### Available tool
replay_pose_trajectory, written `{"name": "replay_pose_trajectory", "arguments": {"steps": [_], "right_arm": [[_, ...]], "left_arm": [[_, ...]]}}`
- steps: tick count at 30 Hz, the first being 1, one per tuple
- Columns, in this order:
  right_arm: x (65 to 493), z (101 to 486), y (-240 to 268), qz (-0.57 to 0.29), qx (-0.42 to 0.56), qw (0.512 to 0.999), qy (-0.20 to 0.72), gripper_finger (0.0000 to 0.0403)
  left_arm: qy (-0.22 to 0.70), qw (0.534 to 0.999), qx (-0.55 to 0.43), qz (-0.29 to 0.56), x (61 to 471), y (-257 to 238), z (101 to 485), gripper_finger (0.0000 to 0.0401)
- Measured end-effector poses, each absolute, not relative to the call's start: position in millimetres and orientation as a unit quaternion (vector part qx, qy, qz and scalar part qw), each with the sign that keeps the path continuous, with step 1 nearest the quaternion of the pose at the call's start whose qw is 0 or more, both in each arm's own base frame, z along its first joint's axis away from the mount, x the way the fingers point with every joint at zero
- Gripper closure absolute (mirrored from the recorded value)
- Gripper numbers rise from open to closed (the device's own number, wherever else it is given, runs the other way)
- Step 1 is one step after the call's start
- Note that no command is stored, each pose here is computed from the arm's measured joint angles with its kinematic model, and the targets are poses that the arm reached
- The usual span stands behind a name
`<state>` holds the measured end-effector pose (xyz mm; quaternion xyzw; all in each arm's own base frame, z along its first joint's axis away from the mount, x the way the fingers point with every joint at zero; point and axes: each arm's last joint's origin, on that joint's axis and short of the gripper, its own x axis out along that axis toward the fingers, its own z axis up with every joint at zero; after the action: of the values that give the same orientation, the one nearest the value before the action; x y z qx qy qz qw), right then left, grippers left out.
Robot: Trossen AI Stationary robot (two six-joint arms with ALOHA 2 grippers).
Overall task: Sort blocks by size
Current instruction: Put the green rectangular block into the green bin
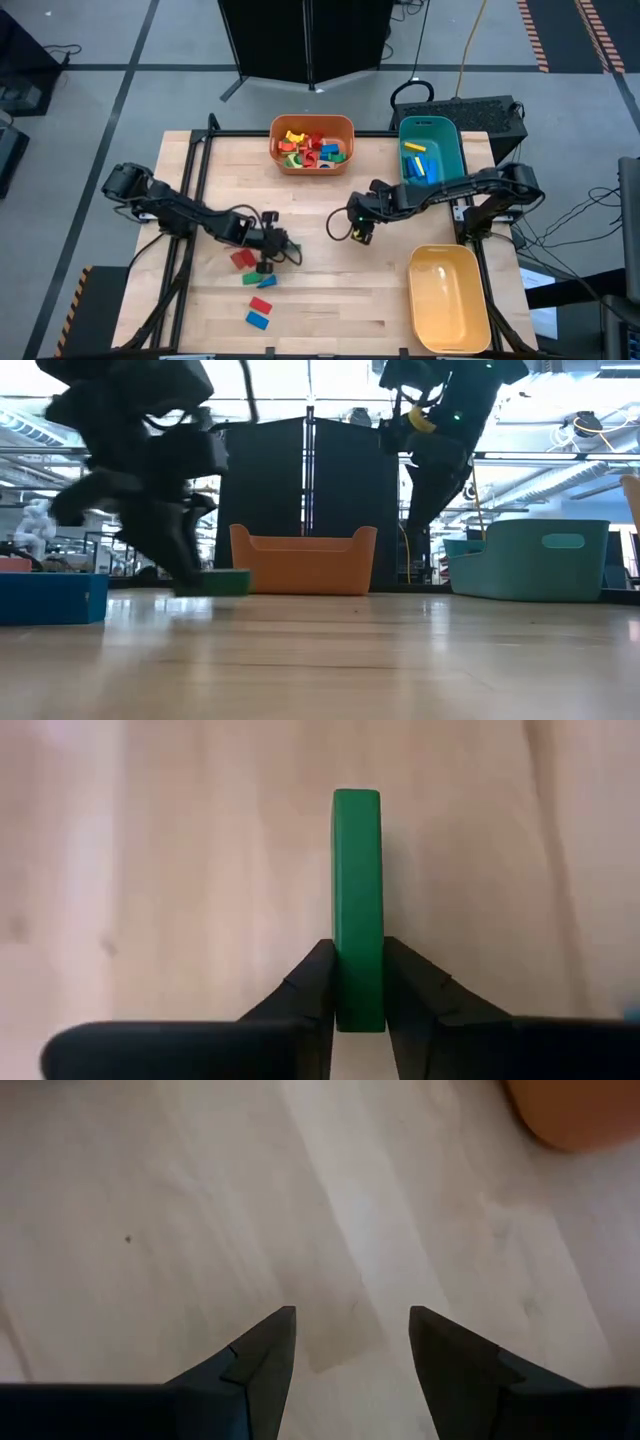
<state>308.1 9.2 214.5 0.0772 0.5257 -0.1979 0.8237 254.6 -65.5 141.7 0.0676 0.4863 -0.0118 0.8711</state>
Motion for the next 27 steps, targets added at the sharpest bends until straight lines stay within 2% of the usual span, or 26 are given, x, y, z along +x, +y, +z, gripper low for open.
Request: {"name": "replay_pose_trajectory", "arguments": {"steps": [15, 27], "right_arm": [[337, 229, 43, -0.093, 0.017, 0.920, 0.380, 0.0220], [350, 216, 50, -0.056, -0.046, 0.927, 0.368, 0.0220]], "left_arm": [[0.335, 0.939, 0.076, 0.013, 286, -39, 164, 0.0347], [0.246, 0.965, 0.086, 0.012, 296, -37, 179, 0.0348]]}}
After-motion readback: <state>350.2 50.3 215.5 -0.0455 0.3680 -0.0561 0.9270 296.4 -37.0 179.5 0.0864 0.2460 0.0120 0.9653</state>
